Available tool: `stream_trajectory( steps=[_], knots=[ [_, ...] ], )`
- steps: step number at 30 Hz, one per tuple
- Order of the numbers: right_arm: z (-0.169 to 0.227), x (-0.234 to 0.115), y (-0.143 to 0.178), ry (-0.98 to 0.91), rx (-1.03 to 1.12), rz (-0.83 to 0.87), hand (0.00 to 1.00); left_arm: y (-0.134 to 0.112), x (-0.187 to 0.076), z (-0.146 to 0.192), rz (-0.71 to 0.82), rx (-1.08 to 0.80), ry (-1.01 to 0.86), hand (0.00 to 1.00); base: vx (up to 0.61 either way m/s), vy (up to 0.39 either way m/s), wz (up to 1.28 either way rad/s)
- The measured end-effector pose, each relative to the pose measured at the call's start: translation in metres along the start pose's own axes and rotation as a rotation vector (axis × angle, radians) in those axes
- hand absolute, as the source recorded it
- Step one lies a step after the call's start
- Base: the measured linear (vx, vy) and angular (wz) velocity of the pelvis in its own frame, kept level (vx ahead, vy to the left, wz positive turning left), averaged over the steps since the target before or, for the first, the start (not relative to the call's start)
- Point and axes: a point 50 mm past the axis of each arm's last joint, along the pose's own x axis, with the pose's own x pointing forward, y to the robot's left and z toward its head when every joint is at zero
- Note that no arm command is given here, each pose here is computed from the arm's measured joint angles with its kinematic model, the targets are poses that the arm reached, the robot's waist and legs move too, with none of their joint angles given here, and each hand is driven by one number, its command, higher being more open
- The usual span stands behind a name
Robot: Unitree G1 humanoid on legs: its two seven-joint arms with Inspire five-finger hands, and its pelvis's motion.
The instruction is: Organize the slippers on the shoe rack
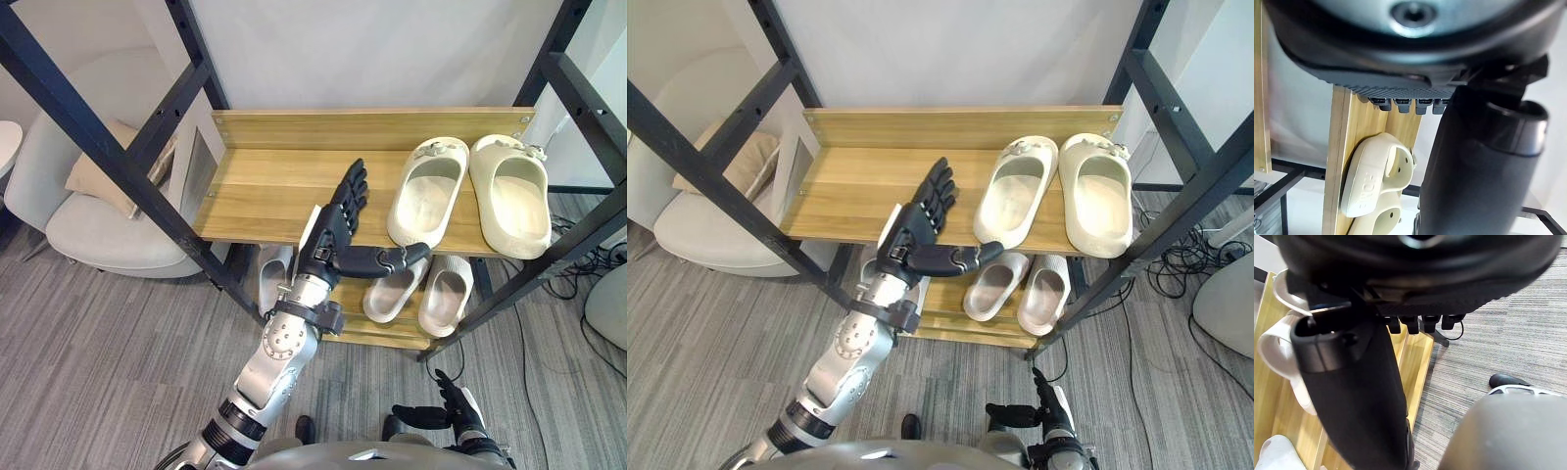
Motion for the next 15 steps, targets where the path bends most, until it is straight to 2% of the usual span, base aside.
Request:
stream_trajectory(
  steps=[15],
  knots=[
    [0.004, 0.003, 0.007, -0.002, -0.015, 0.011, 1.00, -0.029, 0.009, -0.016, -0.167, -0.002, 0.065, 1.00, 0.00, 0.000, 0.00]
  ],
)
